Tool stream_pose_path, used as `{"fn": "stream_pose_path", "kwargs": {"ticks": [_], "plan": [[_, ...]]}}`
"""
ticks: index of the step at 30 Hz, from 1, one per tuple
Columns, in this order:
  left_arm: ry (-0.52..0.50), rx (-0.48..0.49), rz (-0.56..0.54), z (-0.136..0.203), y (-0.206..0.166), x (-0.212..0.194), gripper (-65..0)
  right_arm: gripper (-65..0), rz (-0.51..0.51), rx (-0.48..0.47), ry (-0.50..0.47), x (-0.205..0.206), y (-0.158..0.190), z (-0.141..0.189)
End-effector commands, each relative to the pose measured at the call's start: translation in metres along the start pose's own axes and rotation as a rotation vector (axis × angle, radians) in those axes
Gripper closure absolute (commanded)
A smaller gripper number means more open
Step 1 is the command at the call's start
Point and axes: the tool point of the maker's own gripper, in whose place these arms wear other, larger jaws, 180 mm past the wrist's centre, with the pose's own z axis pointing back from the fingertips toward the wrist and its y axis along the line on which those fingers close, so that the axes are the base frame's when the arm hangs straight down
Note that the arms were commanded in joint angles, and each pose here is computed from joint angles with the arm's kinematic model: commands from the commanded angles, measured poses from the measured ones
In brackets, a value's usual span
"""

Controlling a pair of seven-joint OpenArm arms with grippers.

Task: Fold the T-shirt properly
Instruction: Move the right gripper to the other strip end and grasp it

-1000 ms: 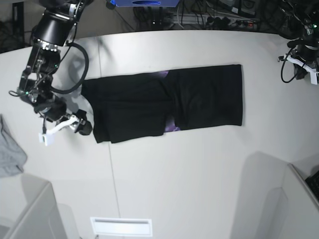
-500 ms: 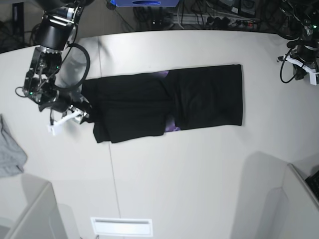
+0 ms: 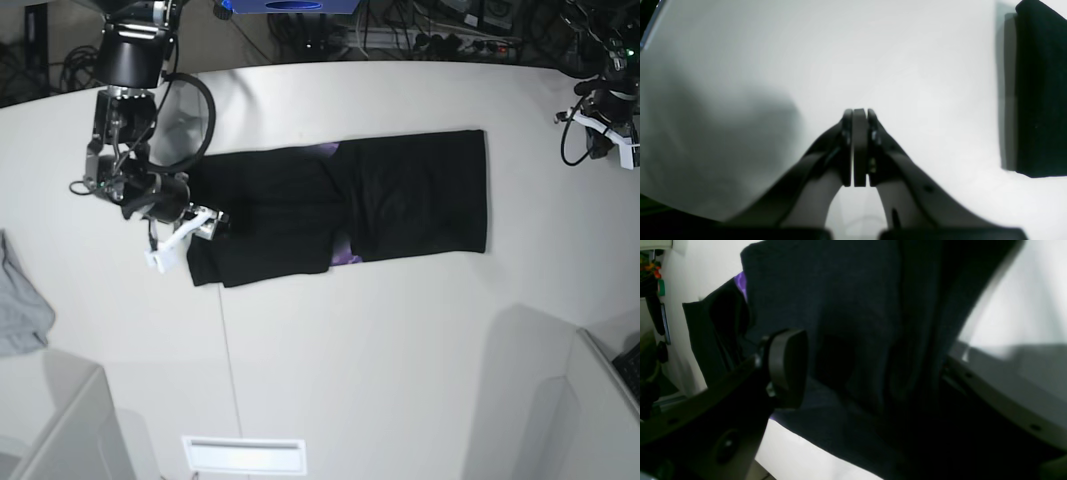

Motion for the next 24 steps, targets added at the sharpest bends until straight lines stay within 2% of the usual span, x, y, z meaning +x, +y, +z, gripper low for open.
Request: {"fn": "stream_pose_path", "kwargs": {"ticks": [1,3,5,6,9,11,16,21,24], "plan": [[-0.039,0.005,-0.021,0.003,0.003,0.013,0.0,-41.1,0.004,-0.045,0.054,-0.012,-0.009,-0.001],[-0.039,0.005,-0.021,0.003,0.003,0.013,0.0,-41.0,0.005,-0.051,0.045,-0.01,-0.011,0.0],[-0.039,0.005,-0.021,0.003,0.003,0.013,0.0,-38.1,0.005,-0.057,0.035,-0.01,-0.014,0.001],[-0.039,0.005,-0.021,0.003,0.003,0.013,0.0,-33.9,0.003,-0.058,0.028,-0.01,-0.015,0.001],[-0.039,0.005,-0.021,0.003,0.003,0.013,0.0,-15.8,0.007,-0.07,0.008,-0.006,-0.02,0.003],[-0.034,-0.012,-0.029,0.0,-0.003,0.012,0.0,-0.8,0.011,-0.078,0.006,-0.005,-0.023,0.006],[0.014,-0.086,-0.028,-0.016,-0.025,-0.002,0.0,0.0,0.015,-0.098,-0.048,0.008,-0.03,0.01],[0.069,-0.164,-0.014,-0.034,-0.053,-0.018,0.0,0.0,0.028,-0.112,-0.056,0.012,-0.034,0.015],[0.044,-0.174,0.023,-0.046,-0.065,-0.008,0.0,0.0,0.029,-0.112,-0.057,0.012,-0.034,0.015]]}}
